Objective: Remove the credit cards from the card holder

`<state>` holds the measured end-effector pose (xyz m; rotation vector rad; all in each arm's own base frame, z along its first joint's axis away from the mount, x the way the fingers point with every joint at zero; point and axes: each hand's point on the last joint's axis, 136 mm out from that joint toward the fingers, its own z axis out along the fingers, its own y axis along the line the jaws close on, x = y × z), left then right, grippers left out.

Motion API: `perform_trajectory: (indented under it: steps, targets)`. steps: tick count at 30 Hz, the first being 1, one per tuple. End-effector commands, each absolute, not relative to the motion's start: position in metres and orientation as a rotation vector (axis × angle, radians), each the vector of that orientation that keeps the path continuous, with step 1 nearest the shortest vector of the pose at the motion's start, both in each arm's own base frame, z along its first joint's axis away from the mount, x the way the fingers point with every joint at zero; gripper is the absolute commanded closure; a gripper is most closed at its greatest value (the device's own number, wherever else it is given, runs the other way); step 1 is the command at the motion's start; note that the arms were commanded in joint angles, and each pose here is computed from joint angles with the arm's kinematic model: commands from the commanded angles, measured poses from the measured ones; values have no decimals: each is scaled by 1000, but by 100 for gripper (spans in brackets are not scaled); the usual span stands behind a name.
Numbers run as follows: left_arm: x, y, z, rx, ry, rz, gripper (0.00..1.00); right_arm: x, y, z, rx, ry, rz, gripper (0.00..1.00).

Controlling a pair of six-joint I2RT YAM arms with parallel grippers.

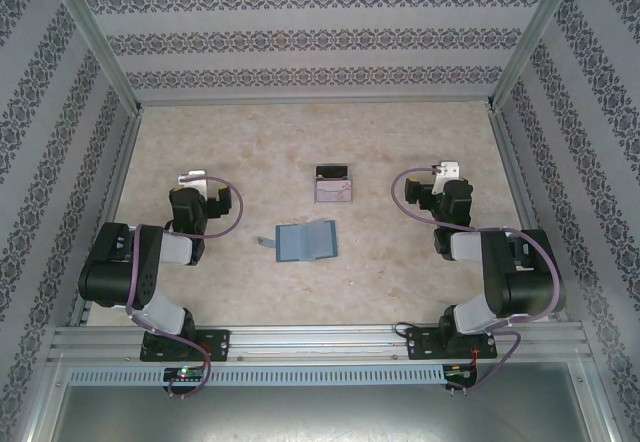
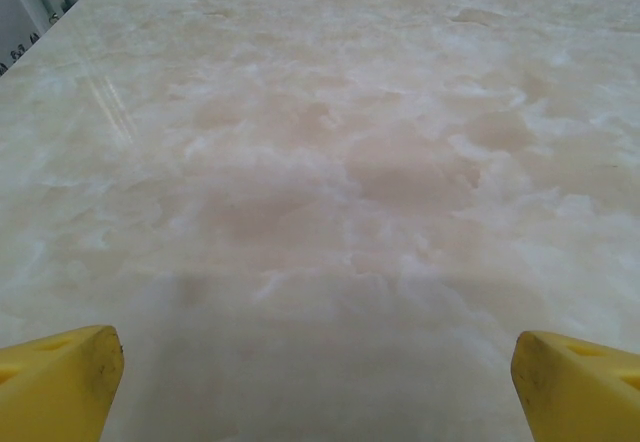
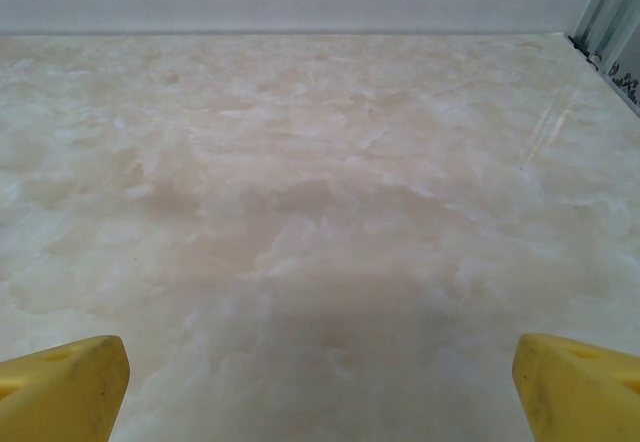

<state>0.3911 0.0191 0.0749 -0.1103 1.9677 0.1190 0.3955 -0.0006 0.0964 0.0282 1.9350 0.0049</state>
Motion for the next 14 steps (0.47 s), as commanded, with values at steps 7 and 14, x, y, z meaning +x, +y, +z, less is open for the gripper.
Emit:
perform_trajectory:
  steps: [7,14]
  targets:
    - [398,20,89,-92,1906,117,0,397,1,105,29,1894,-2,2]
    - [393,-7,90,67,1880,3,0,397,4,105,12,1892,4,2]
